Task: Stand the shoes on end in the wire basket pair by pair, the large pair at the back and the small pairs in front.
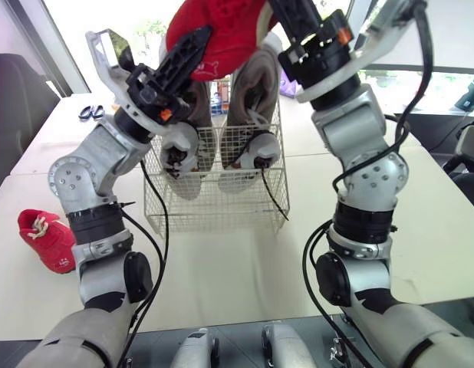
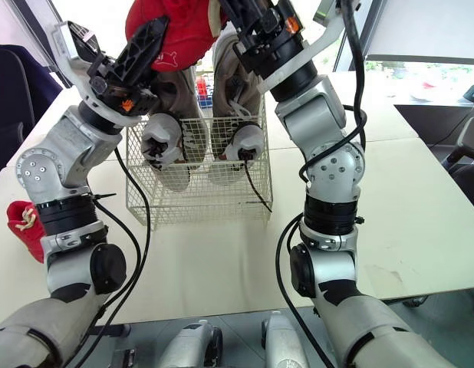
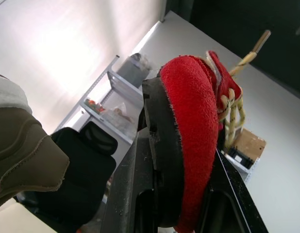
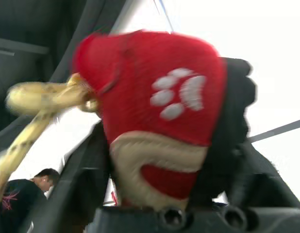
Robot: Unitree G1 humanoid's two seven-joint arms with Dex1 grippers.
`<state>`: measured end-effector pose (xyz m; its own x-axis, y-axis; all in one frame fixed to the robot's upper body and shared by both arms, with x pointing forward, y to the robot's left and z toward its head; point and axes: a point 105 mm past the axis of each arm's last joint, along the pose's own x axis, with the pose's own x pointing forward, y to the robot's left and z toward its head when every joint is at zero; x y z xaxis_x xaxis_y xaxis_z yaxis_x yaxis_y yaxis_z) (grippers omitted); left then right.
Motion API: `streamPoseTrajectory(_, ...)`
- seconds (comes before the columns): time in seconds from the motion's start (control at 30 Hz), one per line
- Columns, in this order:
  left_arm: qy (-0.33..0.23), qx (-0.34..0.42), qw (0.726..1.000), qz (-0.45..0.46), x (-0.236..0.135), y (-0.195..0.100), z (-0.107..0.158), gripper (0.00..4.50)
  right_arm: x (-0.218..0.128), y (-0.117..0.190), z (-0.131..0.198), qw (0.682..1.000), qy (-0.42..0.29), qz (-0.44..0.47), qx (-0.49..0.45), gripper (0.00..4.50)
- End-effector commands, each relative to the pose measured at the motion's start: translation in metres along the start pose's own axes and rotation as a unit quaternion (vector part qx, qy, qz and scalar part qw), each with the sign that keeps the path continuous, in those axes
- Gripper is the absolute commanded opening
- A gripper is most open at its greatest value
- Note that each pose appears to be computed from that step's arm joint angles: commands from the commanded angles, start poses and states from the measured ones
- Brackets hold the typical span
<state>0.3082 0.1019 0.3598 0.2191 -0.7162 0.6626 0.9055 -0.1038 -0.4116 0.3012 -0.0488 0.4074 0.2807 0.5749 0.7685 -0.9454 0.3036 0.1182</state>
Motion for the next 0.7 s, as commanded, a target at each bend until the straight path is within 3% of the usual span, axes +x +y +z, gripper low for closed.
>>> streamPoseTrajectory(0.03, 0.019, 0.033, 0.999, -0.009, 0.001, -0.009, -0.003, 1.67, 0.007, 0.017, 0.003, 0.999, 0.000, 0.040, -0.008, 1.30)
streamPoseTrajectory(0.1, 0.035, 0.048, 0.998, 0.000, 0.001, -0.007, -0.009, 2.59, 0.008, 0.018, 0.003, 0.999, 0.001, 0.042, -0.010, 0.58)
streamPoseTrajectory(0.23, 0.078, 0.125, 0.987, 0.060, -0.008, 0.002, -0.018, 4.48, 0.009, 0.019, 0.005, 0.998, 0.006, 0.053, -0.023, 0.56)
streamPoseTrajectory(0.4, 0.190, 0.222, 0.949, 0.115, -0.041, 0.001, -0.034, 4.48, -0.002, 0.012, 0.024, 0.989, 0.056, 0.082, -0.113, 0.56)
streamPoseTrajectory(0.53, 0.264, 0.237, 0.921, 0.162, -0.082, -0.011, -0.042, 4.48, -0.029, -0.001, 0.049, 0.972, 0.126, 0.112, -0.165, 0.56)
streamPoseTrajectory(0.67, 0.278, 0.283, 0.889, 0.231, -0.096, -0.011, -0.032, 4.48, -0.055, -0.010, 0.039, 0.941, 0.238, 0.144, -0.192, 0.56)
streamPoseTrajectory(0.7, 0.269, 0.275, 0.895, 0.226, -0.094, -0.016, -0.033, 4.48, -0.061, -0.009, 0.034, 0.934, 0.258, 0.153, -0.193, 0.56)
